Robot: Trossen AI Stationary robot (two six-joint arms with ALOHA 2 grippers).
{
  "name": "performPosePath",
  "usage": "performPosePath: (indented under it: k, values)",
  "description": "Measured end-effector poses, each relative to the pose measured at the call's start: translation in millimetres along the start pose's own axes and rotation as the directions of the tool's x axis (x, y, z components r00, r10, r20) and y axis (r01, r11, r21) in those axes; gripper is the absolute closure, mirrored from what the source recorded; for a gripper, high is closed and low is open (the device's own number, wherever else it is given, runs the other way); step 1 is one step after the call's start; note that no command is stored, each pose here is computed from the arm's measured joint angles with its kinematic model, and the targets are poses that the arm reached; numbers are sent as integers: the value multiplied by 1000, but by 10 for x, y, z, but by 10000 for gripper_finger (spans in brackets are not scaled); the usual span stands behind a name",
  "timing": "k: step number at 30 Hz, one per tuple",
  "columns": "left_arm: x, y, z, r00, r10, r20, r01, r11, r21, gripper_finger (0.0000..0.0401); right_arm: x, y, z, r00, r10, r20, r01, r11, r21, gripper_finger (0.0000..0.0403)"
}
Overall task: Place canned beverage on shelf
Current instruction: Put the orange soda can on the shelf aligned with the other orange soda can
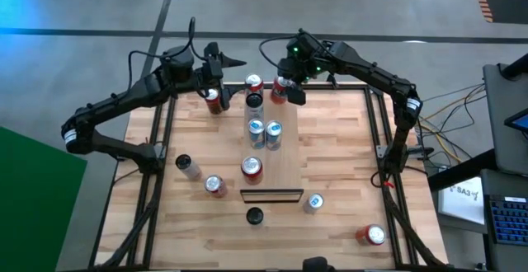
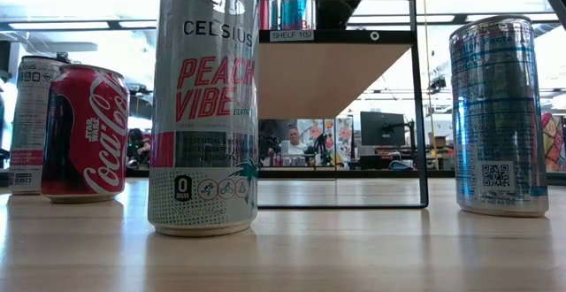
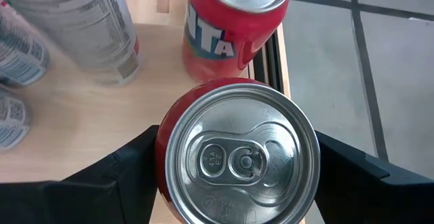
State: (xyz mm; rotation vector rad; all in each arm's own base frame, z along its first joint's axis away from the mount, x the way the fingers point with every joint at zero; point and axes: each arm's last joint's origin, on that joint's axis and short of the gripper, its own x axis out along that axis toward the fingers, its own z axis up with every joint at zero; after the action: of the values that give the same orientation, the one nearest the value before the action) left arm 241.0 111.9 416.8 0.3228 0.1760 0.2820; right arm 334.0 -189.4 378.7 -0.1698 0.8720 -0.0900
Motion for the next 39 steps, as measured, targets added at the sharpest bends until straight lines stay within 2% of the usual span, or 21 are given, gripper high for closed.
performPosePath:
  k: [34, 39]
  values:
    - [-28, -2, 7, 1000, -1, -1, 1, 999, -44, 125, 11, 16, -37, 999, -15, -52, 18, 999, 49, 114]
    - [-28, -3, 4, 1000, -2, -4, 1, 999, -44, 125, 10, 20, -43, 998, -12, -59, 16, 998, 53, 103]
